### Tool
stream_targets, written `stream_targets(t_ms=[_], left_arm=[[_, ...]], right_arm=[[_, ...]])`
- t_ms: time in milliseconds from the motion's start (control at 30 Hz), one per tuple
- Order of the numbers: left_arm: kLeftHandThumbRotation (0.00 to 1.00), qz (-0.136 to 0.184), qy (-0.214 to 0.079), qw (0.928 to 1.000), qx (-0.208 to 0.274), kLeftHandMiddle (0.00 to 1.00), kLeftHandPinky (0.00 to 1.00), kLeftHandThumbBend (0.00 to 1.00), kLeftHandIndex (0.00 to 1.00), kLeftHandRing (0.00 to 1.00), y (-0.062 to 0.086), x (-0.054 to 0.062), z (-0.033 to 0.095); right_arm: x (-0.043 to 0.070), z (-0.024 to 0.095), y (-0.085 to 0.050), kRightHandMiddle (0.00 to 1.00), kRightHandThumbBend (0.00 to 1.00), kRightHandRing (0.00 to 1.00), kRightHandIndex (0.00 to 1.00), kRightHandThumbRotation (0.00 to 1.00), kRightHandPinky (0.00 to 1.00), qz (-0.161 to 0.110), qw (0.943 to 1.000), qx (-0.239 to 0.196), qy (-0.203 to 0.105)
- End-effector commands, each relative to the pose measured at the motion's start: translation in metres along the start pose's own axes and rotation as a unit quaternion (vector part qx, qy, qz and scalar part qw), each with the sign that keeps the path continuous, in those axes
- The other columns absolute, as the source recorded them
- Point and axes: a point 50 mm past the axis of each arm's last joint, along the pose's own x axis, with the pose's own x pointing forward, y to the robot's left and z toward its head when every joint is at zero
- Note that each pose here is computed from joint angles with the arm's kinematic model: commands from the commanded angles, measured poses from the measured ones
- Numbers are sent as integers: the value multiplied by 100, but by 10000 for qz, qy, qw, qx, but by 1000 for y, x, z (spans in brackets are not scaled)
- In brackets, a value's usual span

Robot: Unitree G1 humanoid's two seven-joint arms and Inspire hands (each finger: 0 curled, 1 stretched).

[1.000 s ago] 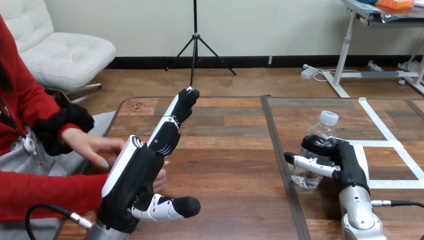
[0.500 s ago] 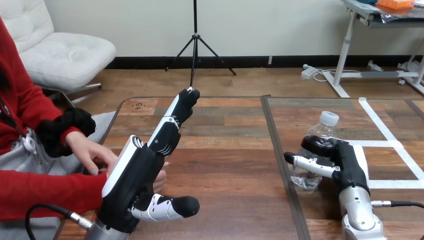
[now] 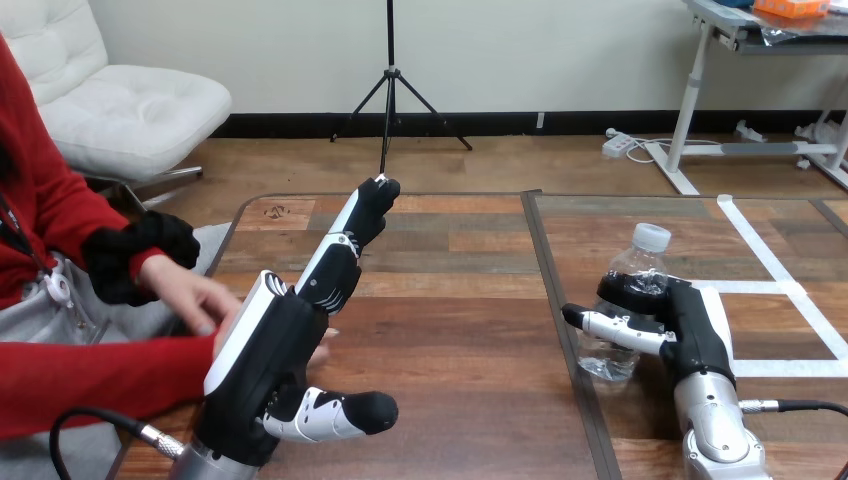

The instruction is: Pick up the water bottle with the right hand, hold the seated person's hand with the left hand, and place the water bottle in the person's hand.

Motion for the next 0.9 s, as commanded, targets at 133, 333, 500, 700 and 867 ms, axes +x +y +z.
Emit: stream_targets(t_ms=[133,333,500,700,867], left_arm=[[76,44,-392,9986,344,100,98,100,100,100,8,14,9],[78,99,-311,9980,538,100,97,100,100,100,10,13,9],[81,125,-162,9973,712,100,95,100,100,100,11,13,8],[78,63,182,9959,879,100,96,100,100,100,14,11,8],[75,-9,514,9904,1284,100,96,100,100,100,18,9,11]], right_arm=[[7,24,9,48,90,42,49,0,37,98,9982,21,-594],[7,30,11,47,89,41,49,0,36,144,9965,-70,-825],[8,36,13,47,90,41,49,0,36,143,9944,-205,-1030],[7,43,18,47,90,41,49,0,36,275,9914,-66,-1275],[7,50,22,46,89,41,48,0,37,428,9879,-17,-1490]])
